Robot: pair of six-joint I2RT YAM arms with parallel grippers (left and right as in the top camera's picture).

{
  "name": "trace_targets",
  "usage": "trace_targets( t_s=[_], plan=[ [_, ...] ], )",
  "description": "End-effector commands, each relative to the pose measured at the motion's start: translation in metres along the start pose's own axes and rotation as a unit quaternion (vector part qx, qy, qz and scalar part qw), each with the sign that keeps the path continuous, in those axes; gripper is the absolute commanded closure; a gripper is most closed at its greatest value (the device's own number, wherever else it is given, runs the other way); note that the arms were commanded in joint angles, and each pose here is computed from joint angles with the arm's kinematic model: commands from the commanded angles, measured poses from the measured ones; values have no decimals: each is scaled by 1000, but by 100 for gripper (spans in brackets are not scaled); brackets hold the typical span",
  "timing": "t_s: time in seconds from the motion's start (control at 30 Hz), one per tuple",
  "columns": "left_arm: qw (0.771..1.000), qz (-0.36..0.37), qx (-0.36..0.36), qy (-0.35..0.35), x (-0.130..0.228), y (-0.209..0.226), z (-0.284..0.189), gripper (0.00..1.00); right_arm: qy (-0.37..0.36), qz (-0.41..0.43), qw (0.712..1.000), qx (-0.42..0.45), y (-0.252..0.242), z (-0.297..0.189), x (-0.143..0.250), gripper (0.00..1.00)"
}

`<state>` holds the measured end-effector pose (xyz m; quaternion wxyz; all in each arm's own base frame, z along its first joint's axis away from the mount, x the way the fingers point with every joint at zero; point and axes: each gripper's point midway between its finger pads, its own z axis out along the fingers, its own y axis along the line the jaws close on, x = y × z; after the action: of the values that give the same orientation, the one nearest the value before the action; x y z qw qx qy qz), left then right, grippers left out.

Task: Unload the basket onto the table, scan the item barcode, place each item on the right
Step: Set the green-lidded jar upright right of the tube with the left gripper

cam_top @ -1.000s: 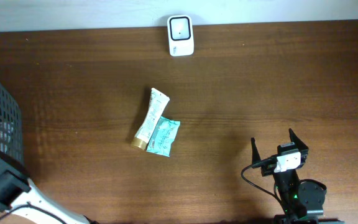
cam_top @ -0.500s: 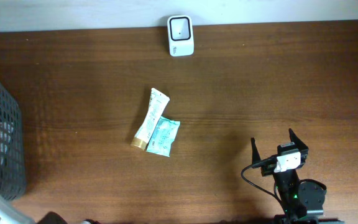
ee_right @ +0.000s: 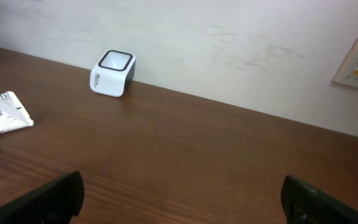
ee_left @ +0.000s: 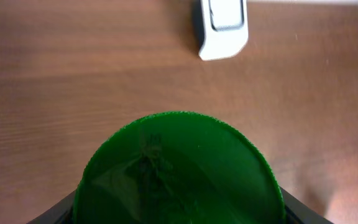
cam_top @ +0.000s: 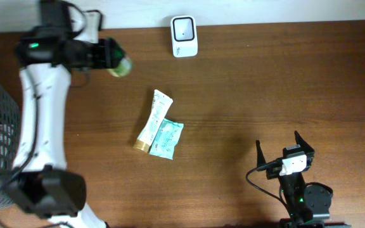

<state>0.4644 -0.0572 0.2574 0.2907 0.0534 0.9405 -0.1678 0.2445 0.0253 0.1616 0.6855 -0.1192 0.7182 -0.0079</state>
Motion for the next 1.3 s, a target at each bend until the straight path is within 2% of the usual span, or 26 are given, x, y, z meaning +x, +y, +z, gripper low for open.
trace_targets(
  t_s=[0.0,0.17,0.33,0.43,0.53,0.63,0.67,0.73,0.77,0.8,0.93,1.07,1.13,1.2,1.23,1.27],
  plan=[
    [997,49,36,52,18,-45,58,43,1,4,1000,-8,4,0,2,2],
    [983,124,88,105,55,-126,139,41,1,4,1000,-8,4,0,2,2],
    [968,180,117,133,96,-192,181,41,1,4,1000,-8,4,0,2,2],
    [964,211,80,141,122,-215,211,42,1,4,1000,-8,4,0,2,2],
    [957,234,87,147,145,-236,235,42,1,4,1000,-8,4,0,2,2],
    [957,243,55,148,157,-239,249,39,1,4,1000,-8,4,0,2,2],
    [957,245,53,146,157,-240,249,36,1,4,1000,-8,4,0,2,2],
    [957,246,55,142,156,-242,249,18,1,4,1000,-8,4,0,2,2],
    [957,246,60,141,155,-244,248,4,1,4,1000,-8,4,0,2,2],
    [957,246,62,139,152,-246,246,1,1,4,1000,-8,4,0,2,2],
    [961,249,68,98,109,-262,210,1,1,4,1000,-8,4,0,2,1],
    [974,220,54,4,18,-245,122,1,1,4,1000,-8,4,0,2,2],
    [979,200,38,-28,-15,-218,73,1,1,4,1000,-8,4,0,2,1],
    [986,150,-8,-72,-53,-151,-16,1,1,4,1000,-8,4,0,2,2],
    [987,138,-19,-81,-57,-136,-33,1,1,4,1000,-8,4,0,2,2],
    [987,109,-50,-104,-65,-101,-71,1,1,4,1000,-8,4,0,2,2]
  ],
)
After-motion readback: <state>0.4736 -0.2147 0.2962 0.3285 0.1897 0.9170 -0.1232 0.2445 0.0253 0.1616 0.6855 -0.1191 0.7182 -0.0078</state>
